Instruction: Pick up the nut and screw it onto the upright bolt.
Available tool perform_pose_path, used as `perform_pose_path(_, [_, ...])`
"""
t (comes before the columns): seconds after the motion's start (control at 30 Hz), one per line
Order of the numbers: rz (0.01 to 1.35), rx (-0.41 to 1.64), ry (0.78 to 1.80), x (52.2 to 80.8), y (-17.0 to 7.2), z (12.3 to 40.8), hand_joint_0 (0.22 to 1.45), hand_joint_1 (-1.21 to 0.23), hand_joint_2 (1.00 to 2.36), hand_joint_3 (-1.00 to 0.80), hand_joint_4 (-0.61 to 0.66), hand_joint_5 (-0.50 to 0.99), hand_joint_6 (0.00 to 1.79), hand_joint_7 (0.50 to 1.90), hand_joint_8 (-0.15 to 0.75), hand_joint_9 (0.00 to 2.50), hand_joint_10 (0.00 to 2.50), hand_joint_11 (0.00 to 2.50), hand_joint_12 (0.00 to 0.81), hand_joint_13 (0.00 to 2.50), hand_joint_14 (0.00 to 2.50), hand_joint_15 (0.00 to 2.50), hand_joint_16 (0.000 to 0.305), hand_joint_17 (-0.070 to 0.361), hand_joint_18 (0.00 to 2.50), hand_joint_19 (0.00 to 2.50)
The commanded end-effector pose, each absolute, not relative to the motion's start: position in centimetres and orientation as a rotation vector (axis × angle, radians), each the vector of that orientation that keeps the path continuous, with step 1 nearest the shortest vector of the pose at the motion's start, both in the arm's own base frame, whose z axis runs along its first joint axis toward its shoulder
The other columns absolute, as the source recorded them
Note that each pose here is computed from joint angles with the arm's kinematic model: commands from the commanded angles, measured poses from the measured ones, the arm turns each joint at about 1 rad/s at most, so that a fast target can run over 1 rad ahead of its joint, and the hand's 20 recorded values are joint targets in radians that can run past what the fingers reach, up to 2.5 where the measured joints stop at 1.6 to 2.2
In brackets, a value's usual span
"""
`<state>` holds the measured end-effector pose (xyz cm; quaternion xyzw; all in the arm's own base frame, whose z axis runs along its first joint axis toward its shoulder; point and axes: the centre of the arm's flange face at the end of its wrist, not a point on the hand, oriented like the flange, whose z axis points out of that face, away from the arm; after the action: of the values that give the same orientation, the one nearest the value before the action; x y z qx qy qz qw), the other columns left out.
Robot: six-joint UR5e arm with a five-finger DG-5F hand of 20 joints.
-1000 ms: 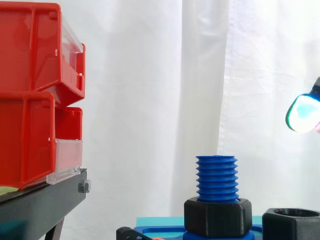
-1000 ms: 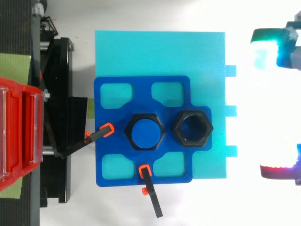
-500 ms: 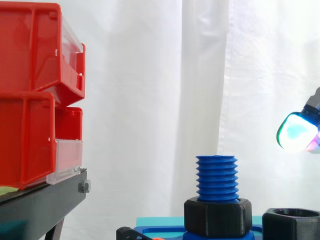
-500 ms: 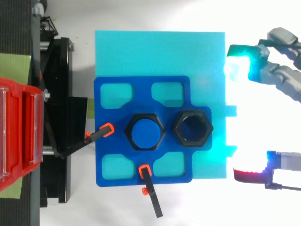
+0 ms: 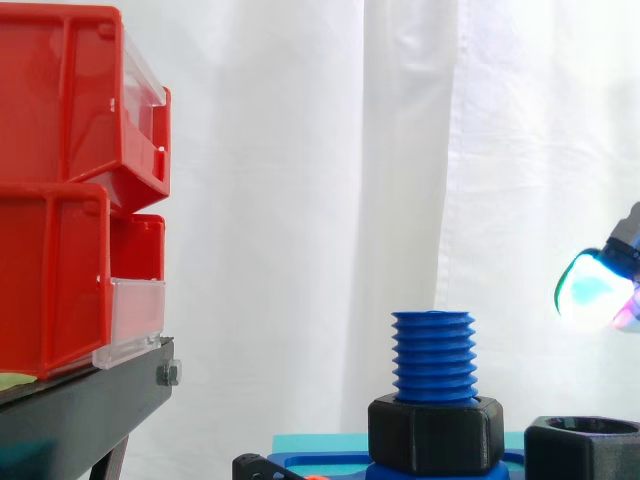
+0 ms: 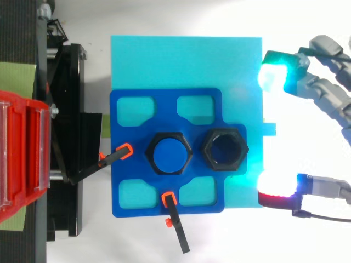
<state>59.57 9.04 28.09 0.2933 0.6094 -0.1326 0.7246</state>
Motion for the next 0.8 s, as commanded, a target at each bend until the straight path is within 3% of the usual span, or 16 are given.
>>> perform_pose_path(0.0, [-0.3,0.643,1.347,59.72,9.31,27.55,0.42,-0.66,1.0,-0.5,0.28,-0.24,0.5,0.75,0.316,0.32,0.0,0.0,0.418,0.21,0.0,0.0,0.052,0.118,0.0,0.0])
perform_pose_path(0.77, [-0.323,0.654,1.324,60.2,9.69,27.37,0.42,-0.64,1.0,-0.5,0.28,-0.23,0.5,0.75,0.319,0.34,0.0,0.0,0.42,0.22,0.0,0.0,0.053,0.119,0.0,0.0])
